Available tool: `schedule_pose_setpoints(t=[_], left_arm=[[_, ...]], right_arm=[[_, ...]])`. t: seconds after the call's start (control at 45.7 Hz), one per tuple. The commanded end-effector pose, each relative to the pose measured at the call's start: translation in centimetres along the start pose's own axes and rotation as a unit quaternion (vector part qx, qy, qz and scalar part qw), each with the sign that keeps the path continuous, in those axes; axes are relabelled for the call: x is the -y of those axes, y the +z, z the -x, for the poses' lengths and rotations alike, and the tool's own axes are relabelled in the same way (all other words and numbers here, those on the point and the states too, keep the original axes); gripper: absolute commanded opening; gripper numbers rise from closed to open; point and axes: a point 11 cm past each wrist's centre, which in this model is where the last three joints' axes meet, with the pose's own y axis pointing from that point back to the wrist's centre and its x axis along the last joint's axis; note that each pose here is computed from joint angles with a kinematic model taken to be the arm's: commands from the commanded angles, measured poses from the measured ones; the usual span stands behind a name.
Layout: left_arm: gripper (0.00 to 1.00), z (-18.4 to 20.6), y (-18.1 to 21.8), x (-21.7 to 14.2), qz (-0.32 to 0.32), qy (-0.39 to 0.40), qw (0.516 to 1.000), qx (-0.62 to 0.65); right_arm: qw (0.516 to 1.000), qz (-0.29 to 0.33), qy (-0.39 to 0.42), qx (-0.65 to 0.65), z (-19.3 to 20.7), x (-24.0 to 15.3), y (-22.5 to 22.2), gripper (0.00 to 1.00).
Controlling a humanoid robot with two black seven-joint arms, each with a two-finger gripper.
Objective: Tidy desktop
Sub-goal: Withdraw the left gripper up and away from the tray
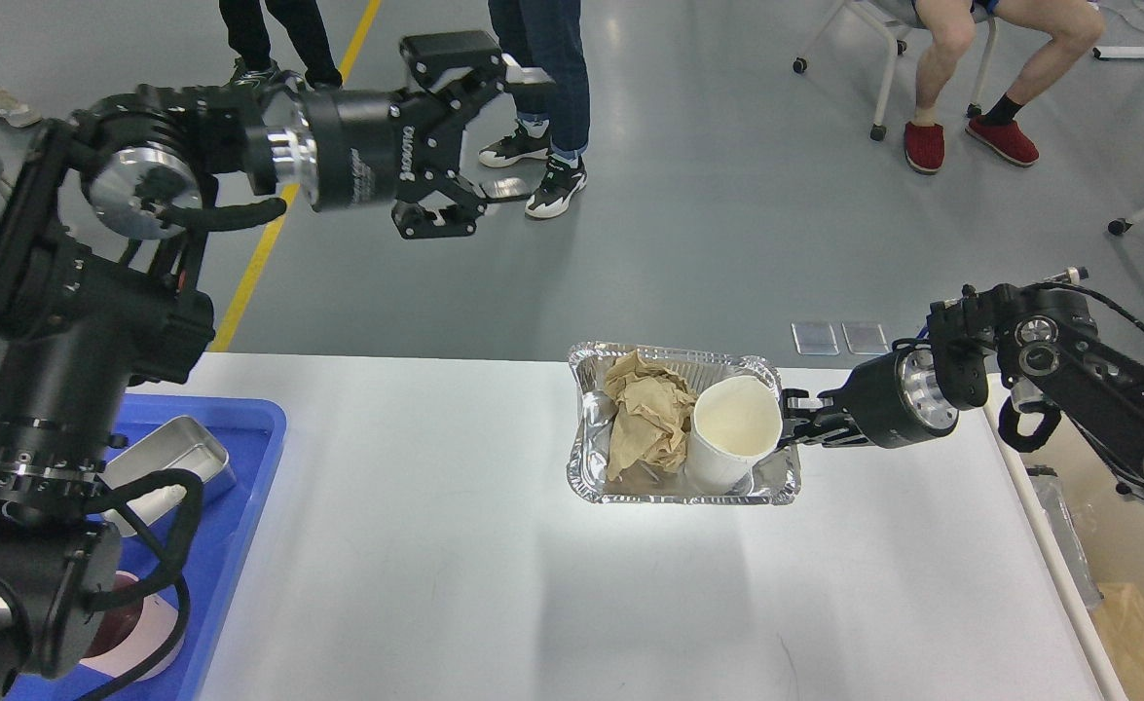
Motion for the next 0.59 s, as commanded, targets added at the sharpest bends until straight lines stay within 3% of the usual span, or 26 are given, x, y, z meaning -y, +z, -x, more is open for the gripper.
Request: schedule_pose_setpoints(t=[0.0, 0.153, 0.263, 0.46, 0.569], left_arm=[[0.97, -1.5, 1.0, -2.2, 0.064, -0.008, 0.995, -0.073], [0.97, -4.8, 3.5, -2.6, 0.122, 0.014, 0.976, -0.177], [0.97, -8.4, 4.6, -3.8, 0.217, 0.055, 0.933, -0.281], [0.97, -13.7, 1.1, -6.5, 0.366, 0.177, 0.819, -0.404], [0.97, -14.6, -1.9, -6.8, 0.394, 0.216, 0.781, -0.434]], right_arm=[[1.000, 0.004, -0.001, 0.003, 0.1, 0.1, 0.3, 0.00], [1.000, 0.006, -0.004, 0.004, 0.3, 0.2, 0.5, 0.00], [1.000, 0.006, -0.005, 0.005, 0.4, 0.3, 0.5, 0.00], [1.000, 0.006, -0.002, 0.003, 0.1, 0.2, 0.3, 0.00], [1.000, 0.005, -0.002, 0.003, 0.2, 0.2, 0.4, 0.00]])
